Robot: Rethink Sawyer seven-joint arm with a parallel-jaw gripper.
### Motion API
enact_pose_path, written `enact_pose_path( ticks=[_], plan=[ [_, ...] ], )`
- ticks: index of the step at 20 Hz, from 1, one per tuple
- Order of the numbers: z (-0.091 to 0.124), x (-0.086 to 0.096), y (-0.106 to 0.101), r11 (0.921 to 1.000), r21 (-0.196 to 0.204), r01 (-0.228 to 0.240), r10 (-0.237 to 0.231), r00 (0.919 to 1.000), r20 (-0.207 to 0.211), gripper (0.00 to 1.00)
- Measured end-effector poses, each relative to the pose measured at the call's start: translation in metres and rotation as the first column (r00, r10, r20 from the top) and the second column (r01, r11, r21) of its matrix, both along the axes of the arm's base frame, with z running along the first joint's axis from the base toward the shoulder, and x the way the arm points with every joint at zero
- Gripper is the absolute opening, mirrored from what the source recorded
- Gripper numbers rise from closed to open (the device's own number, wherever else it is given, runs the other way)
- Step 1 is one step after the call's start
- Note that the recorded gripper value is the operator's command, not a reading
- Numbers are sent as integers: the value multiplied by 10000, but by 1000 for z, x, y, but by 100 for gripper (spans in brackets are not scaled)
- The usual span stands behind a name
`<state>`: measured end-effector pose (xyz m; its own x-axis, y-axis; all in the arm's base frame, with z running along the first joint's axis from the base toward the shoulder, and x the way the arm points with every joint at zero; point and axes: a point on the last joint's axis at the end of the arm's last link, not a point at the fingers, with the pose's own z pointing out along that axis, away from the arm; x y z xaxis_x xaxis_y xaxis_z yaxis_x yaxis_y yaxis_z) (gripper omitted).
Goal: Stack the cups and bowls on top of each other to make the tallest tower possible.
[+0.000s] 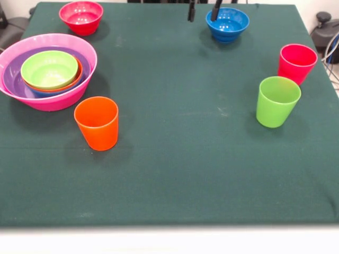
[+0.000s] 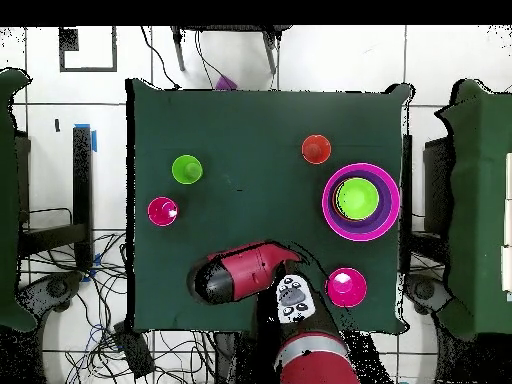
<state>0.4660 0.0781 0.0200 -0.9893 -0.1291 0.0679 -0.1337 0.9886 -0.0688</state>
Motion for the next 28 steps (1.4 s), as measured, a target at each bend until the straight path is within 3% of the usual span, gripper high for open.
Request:
enact_pose_path(
  ticks=[7,14,15,28],
  plan=[
    [-15,-17,13,9997,-31,-256,256,9996,125,100],
    [-20,-32,17,9997,-19,-233,233,9997,-32,100],
    [-22,-41,12,9998,-104,-185,184,9997,-175,0],
    [-25,-53,3,9994,-337,-82,80,9999,-73,0]
  ],
)
